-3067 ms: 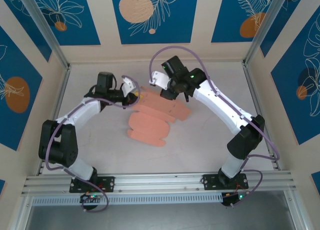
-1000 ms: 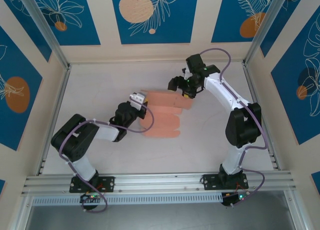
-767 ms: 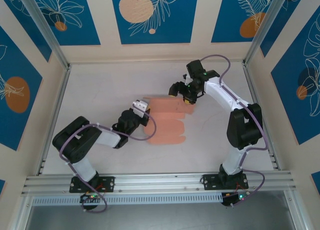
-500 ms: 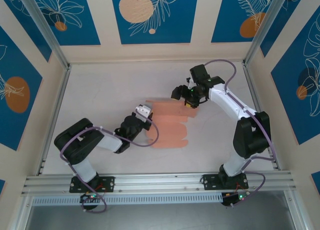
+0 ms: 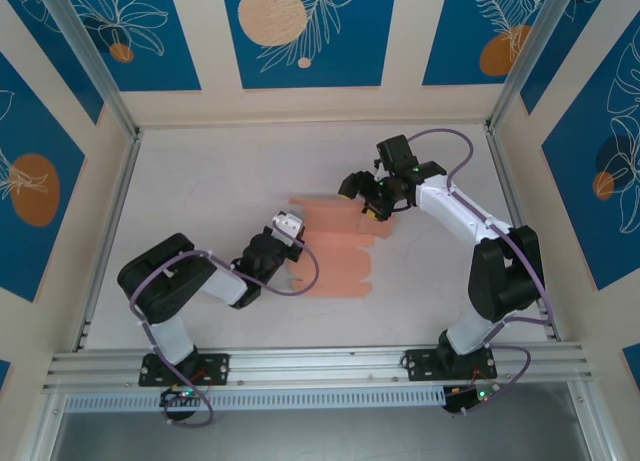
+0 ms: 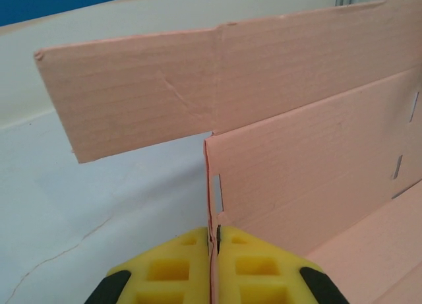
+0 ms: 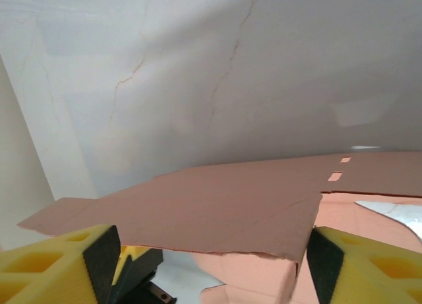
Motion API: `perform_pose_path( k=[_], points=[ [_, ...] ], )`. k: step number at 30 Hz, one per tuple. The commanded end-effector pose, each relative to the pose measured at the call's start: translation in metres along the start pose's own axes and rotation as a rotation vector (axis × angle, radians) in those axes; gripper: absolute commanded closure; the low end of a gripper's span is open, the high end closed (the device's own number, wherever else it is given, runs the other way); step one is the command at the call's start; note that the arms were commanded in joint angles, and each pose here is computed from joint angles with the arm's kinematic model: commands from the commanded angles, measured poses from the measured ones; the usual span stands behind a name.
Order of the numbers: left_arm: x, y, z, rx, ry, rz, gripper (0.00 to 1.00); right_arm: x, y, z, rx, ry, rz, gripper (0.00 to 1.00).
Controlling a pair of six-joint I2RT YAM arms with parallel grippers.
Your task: Fold the paper box
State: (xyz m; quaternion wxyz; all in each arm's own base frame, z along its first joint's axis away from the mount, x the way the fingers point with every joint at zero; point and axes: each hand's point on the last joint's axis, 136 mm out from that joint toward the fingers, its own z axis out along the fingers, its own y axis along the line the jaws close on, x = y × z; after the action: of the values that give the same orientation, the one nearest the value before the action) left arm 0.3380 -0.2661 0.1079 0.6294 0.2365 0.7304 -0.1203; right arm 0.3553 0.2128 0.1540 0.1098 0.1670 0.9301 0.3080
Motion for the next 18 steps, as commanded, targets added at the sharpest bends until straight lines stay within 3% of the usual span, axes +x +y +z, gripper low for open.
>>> perform_pose_path(
  k=[1, 8, 10, 18],
  points=[
    [0.005, -0.004, 0.0, 0.005, -0.005, 0.004, 1.0, 0.003, 0.01, 0.003, -0.021, 0.005, 0.022, 0.26],
    [0.009, -0.002, 0.001, -0.008, 0.003, 0.013, 1.0, 0.005, -0.005, 0.015, 0.021, 0.005, 0.043, 0.33],
    [0.009, -0.001, 0.0, -0.014, 0.008, 0.01, 0.94, 0.004, -0.006, 0.014, 0.027, -0.002, 0.04, 0.36],
    [0.011, 0.003, -0.001, -0.032, 0.028, 0.004, 0.86, 0.007, -0.022, 0.021, 0.064, -0.006, 0.046, 0.6]
  ],
)
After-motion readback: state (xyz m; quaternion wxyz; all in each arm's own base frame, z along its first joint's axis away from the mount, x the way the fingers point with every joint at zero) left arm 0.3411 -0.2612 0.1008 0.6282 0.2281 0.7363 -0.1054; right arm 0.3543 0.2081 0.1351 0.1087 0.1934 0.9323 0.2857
